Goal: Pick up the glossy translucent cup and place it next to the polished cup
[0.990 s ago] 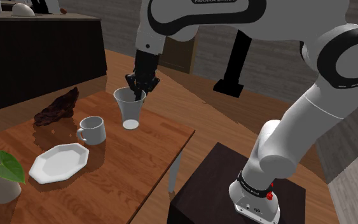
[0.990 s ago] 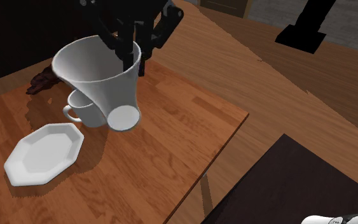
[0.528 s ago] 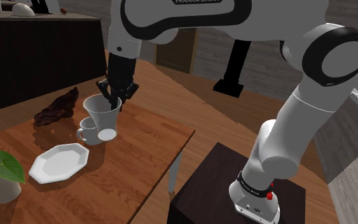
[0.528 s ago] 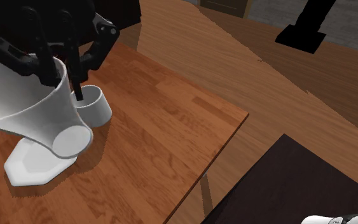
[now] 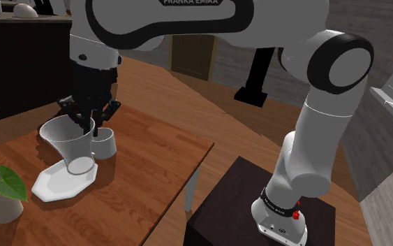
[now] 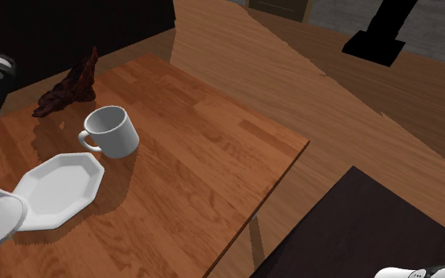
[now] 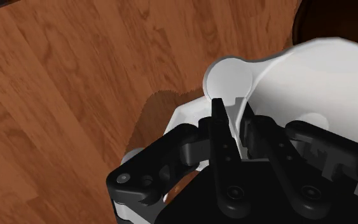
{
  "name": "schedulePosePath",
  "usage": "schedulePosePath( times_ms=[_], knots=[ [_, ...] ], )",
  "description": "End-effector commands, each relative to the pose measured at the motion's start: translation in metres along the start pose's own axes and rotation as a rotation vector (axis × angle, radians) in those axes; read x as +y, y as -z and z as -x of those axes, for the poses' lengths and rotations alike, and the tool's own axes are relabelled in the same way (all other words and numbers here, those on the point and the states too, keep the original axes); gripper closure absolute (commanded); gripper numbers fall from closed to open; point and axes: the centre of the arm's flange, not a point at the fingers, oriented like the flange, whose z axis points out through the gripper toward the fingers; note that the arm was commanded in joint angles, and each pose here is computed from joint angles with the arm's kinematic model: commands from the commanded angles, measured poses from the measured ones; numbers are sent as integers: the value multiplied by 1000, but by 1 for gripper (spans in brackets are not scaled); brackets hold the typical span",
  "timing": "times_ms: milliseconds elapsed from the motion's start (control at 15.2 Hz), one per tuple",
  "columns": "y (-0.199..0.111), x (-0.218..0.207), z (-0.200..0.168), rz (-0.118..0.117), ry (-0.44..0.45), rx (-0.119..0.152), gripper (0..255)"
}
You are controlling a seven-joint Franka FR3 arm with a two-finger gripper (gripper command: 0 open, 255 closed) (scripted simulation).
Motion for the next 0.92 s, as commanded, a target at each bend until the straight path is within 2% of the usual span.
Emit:
schedulePosePath(
  times_ms=[0, 462, 858],
  knots=[
    [-9, -27, -1, -1, -3, 0, 255],
    [-32, -116, 2, -1, -3, 0, 255],
    [-59, -112, 0, -1, -3, 0, 255]
  ],
)
